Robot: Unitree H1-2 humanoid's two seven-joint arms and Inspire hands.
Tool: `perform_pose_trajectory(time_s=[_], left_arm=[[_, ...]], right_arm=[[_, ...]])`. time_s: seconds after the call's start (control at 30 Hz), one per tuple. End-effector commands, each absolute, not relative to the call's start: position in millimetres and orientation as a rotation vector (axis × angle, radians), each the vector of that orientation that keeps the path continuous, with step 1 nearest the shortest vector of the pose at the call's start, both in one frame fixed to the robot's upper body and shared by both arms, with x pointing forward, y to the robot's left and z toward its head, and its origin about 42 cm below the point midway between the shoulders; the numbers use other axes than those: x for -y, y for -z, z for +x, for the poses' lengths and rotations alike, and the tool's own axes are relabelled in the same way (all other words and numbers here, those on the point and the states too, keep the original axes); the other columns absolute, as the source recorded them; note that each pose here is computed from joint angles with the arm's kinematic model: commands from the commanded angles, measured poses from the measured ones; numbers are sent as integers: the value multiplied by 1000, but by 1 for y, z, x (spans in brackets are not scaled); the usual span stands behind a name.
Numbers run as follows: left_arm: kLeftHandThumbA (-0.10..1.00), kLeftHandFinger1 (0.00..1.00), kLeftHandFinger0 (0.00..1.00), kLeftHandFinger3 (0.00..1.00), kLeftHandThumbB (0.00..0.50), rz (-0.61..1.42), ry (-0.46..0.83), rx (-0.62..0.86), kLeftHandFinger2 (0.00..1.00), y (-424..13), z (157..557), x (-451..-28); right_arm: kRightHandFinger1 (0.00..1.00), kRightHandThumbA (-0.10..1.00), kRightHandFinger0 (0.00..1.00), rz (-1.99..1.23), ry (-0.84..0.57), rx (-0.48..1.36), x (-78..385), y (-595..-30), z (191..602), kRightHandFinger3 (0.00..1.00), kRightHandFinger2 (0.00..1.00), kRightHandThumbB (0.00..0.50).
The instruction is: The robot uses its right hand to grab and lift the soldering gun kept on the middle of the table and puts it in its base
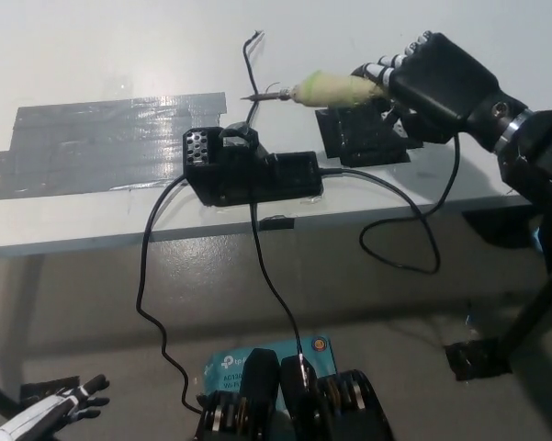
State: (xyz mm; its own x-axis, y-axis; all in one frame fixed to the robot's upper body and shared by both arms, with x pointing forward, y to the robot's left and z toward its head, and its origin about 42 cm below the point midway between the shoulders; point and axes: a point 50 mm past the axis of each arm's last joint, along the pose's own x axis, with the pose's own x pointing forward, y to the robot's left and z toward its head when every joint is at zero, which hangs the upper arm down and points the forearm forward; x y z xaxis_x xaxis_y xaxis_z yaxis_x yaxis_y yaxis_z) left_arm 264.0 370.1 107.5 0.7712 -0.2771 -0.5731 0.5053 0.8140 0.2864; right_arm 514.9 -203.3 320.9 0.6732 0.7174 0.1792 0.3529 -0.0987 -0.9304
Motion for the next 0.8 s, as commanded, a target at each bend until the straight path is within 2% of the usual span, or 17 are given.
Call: perform_pose_trajectory(time_s=[0.0, 0.07, 0.1, 0.13, 0.17, 0.2, 0.23, 0.27, 0.3, 0.33, 0.4, 0.43, 0.47, 0.5, 0.57, 0.67, 0.77], left_arm=[[1000, 1000, 1000, 1000, 279, 496, 454, -503, 1000, -122, 269, -376], [998, 1000, 1000, 1000, 281, 496, 446, -506, 1000, -123, 270, -376], [997, 1000, 1000, 1000, 269, 494, 446, -505, 1000, -123, 270, -376], [998, 1000, 1000, 1000, 266, 492, 445, -503, 1000, -122, 271, -376], [1000, 1000, 1000, 1000, 251, 489, 444, -505, 1000, -122, 271, -376], [1000, 1000, 1000, 1000, 243, 492, 444, -503, 1000, -122, 271, -376], [1000, 1000, 1000, 1000, 250, 504, 442, -505, 1000, -124, 272, -376], [1000, 1000, 1000, 1000, 250, 505, 442, -505, 1000, -124, 272, -376], [1000, 1000, 1000, 1000, 244, 505, 441, -507, 1000, -125, 272, -375], [1000, 1000, 1000, 1000, 257, 505, 439, -511, 1000, -125, 272, -375], [1000, 1000, 1000, 1000, 263, 507, 437, -511, 1000, -125, 272, -375], [1000, 1000, 1000, 1000, 258, 514, 444, -503, 1000, -126, 273, -375], [1000, 1000, 1000, 1000, 257, 516, 446, -503, 1000, -126, 273, -375], [1000, 1000, 1000, 1000, 258, 515, 448, -499, 1000, -126, 274, -374], [1000, 1000, 1000, 1000, 255, 517, 445, -499, 1000, -126, 275, -374], [1000, 1000, 1000, 1000, 266, 515, 444, -501, 1000, -127, 276, -373], [1000, 1000, 1000, 1000, 258, 524, 458, -494, 1000, -128, 276, -372]], right_arm=[[0, -100, 0, -1719, -349, 981, 194, -362, 517, 128, 62, 73], [0, -100, 0, -1716, -351, 987, 196, -360, 518, 69, 0, 76], [0, -100, 0, -1723, -356, 986, 197, -359, 518, 243, 350, 76], [0, -100, 0, -1733, -364, 984, 199, -357, 517, 232, 483, 75], [0, -100, 0, -1741, -366, 991, 201, -356, 517, 265, 341, 89], [0, -100, 0, -1774, -376, 996, 202, -352, 517, 241, 283, 102], [0, -100, 0, -1776, -384, 995, 204, -348, 517, 247, 170, 145], [0, -100, 0, -1775, -385, 996, 204, -347, 517, 251, 138, 148], [0, -100, 0, -1765, -395, 981, 205, -345, 518, 168, 52, 135], [0, -100, 0, -1754, -402, 975, 206, -340, 517, 171, 214, 125], [0, -100, 0, -1760, -408, 972, 207, -337, 517, 183, 258, 142], [0, -100, 0, -1770, -420, 957, 209, -332, 517, 179, 373, 114], [0, -100, 0, -1772, -429, 946, 209, -331, 517, 174, 384, 107], [0, -100, 0, -1772, -427, 958, 209, -331, 515, 197, 402, 134], [0, -100, 0, -1776, -432, 961, 208, -326, 516, 170, 303, 118], [0, -100, 0, -1764, -439, 971, 206, -323, 514, 163, 351, 148], [0, -100, 0, -1762, -456, 957, 207, -321, 512, 253, 389, 176]])
